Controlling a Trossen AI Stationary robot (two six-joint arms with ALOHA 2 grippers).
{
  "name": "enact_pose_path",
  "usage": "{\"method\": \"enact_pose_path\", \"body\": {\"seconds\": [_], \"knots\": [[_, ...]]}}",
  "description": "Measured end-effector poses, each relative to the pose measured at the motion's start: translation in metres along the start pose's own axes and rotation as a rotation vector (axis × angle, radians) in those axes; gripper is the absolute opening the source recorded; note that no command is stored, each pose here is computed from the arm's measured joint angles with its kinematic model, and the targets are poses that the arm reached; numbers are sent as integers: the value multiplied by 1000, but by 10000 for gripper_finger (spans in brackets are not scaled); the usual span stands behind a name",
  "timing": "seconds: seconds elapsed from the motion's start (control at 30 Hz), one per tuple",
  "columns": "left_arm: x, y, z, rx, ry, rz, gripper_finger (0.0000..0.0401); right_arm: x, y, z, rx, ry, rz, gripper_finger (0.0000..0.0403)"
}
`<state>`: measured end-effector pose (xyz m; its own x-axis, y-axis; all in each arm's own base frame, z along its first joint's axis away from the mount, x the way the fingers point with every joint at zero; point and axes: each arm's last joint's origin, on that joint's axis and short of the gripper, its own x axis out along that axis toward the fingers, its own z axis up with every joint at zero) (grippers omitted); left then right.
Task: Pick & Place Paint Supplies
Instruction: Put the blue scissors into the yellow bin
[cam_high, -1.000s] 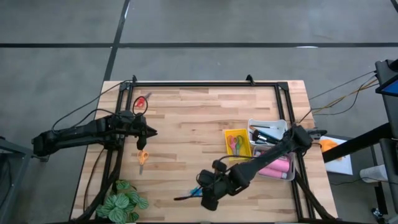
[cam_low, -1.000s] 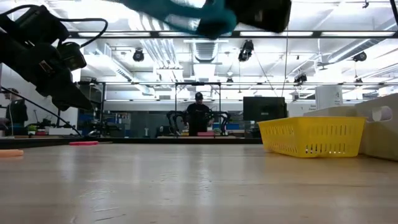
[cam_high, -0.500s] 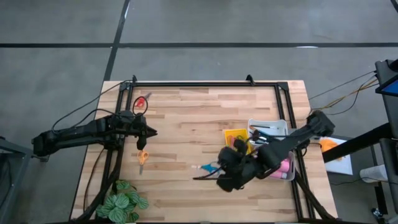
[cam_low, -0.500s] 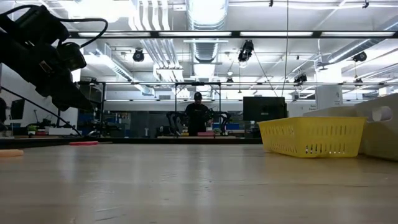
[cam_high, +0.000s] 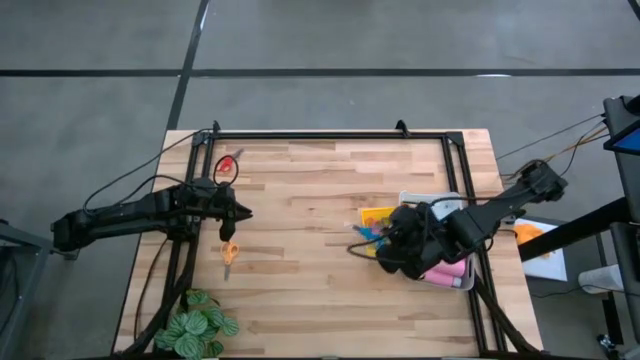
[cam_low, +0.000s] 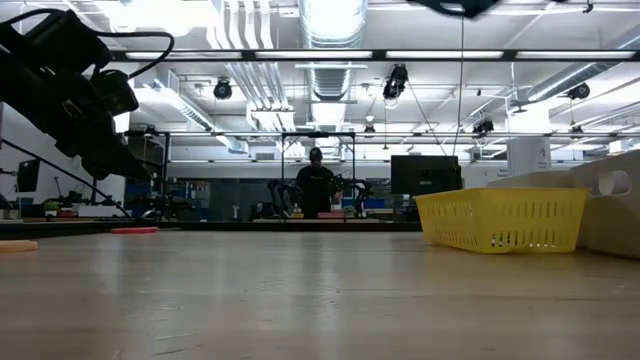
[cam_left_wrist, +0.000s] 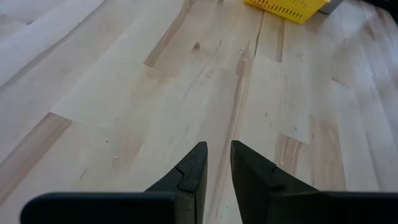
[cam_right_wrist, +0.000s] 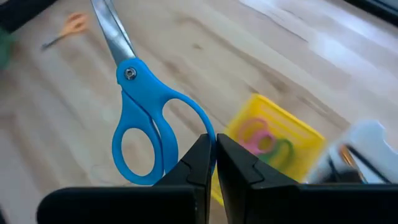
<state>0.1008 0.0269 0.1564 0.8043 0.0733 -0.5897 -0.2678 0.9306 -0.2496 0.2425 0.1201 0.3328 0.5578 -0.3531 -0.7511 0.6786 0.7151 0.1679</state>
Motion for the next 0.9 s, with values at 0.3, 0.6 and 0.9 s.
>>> {"method": "enact_pose_path", "body": {"seconds": [0.3,0.6,0.9], "knots": [[0,0,0,0,0,0,72,22,-58,-25,310,4,-150,15],[0,0,0,0,-1,-1,72,55,-79,-43,510,76,-274,15],[0,0,0,0,-2,-1,72,95,-76,-48,561,193,-368,15]]}}
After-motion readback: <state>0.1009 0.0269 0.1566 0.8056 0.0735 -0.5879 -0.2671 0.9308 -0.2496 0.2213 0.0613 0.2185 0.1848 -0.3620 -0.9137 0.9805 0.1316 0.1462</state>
